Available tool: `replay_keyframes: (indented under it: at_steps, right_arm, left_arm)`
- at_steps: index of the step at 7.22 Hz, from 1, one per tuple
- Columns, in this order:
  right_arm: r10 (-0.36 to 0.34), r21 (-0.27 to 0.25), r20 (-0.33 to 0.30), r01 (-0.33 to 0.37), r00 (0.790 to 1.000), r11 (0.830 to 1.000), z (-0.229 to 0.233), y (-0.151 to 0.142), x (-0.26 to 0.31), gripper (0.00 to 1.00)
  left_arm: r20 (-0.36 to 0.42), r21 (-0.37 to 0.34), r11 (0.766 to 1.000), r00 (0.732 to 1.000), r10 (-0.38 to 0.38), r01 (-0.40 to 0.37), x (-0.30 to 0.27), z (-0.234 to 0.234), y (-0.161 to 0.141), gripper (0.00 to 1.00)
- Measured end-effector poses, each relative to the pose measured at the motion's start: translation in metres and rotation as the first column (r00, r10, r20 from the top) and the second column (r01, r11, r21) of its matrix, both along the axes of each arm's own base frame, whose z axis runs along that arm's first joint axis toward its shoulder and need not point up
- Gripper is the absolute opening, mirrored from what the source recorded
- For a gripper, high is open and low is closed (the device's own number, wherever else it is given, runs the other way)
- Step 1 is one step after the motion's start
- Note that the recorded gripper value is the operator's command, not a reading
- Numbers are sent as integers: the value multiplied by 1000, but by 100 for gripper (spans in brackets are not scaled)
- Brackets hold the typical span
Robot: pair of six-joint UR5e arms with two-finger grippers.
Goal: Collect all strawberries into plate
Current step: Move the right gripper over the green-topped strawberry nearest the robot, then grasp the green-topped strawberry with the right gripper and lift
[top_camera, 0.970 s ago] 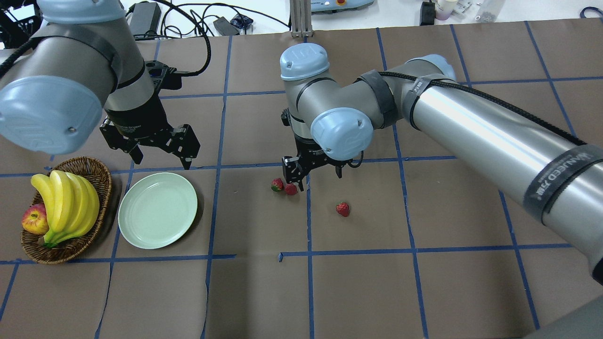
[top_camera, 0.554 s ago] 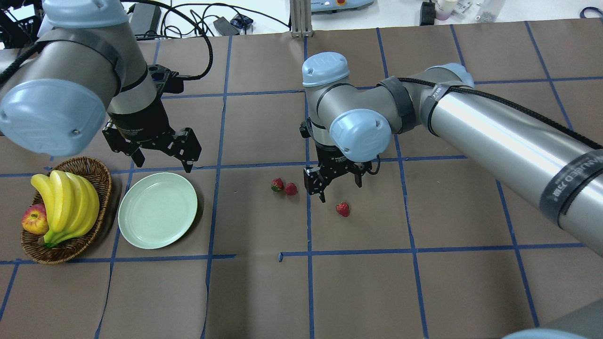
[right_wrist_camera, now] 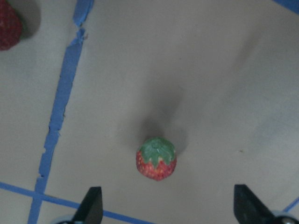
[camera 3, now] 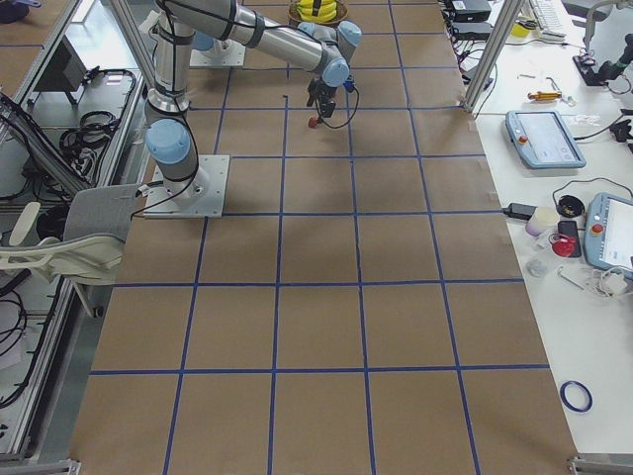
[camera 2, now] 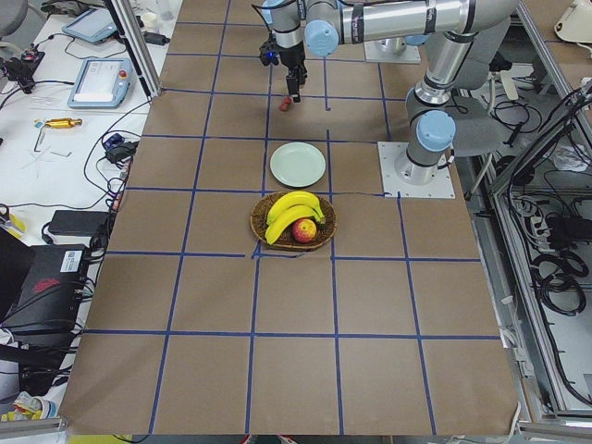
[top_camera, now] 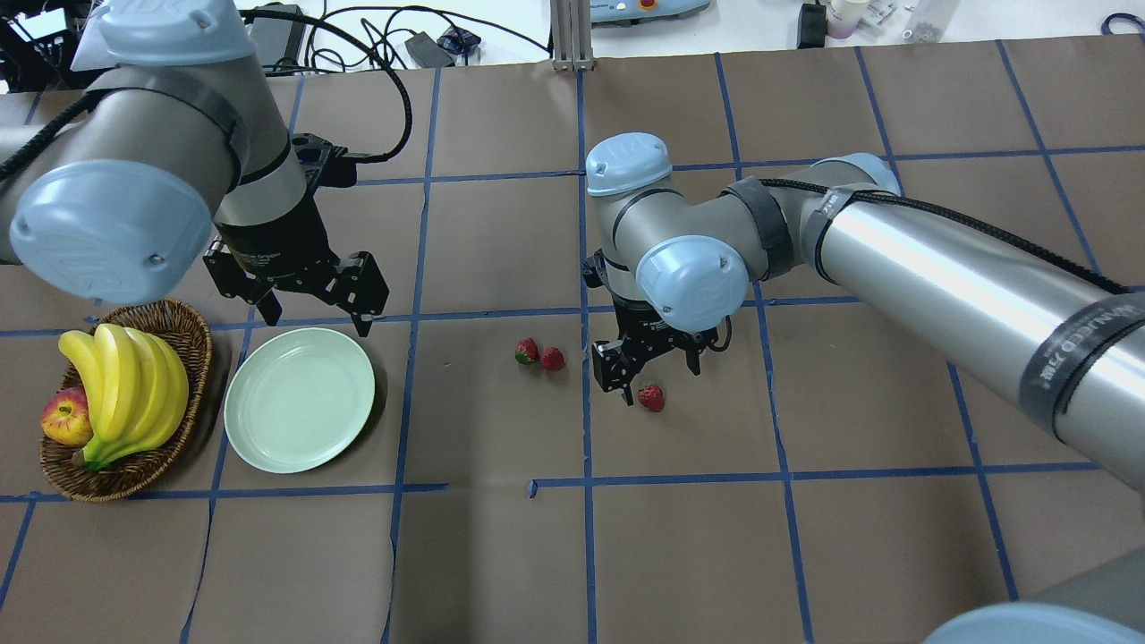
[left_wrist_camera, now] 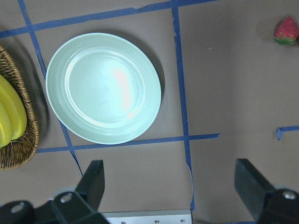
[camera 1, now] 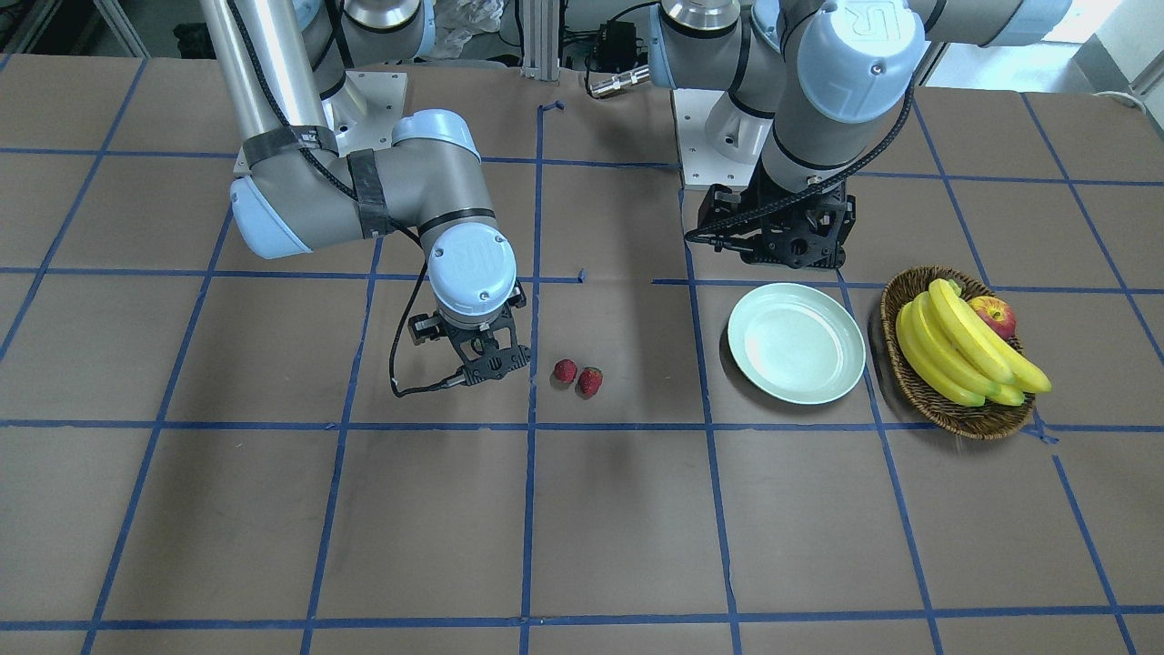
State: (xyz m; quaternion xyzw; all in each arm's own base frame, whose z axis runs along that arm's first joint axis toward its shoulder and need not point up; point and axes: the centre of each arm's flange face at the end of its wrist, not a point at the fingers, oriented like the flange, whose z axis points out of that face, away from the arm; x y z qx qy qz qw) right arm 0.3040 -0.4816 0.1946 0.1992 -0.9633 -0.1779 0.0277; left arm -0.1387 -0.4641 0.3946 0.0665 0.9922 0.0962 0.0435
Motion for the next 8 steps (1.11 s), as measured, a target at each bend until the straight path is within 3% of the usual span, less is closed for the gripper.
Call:
replay_keyframes:
  at_steps: [3,5,7,8]
  right_arm:
    - [-10,-10,30,10,1000,1000,-21,5,1,100]
    - [-12,10,23,12,1000,1000,-30,15,-2,87]
    - [-9,11,22,9,1000,1000,-31,16,-3,37]
    - [-8,6,23,8,1000,1000,-29,14,-2,3]
  left_arm:
    - [1,3,1000,1000,-3,3,-1,-1,0,100]
    - [1,6,1000,1000,-2,2,-1,-2,1,100]
    - [1,12,1000,1000,-3,3,-1,-5,2,100]
    - [1,15,1000,1000,-3,3,-1,-6,2,100]
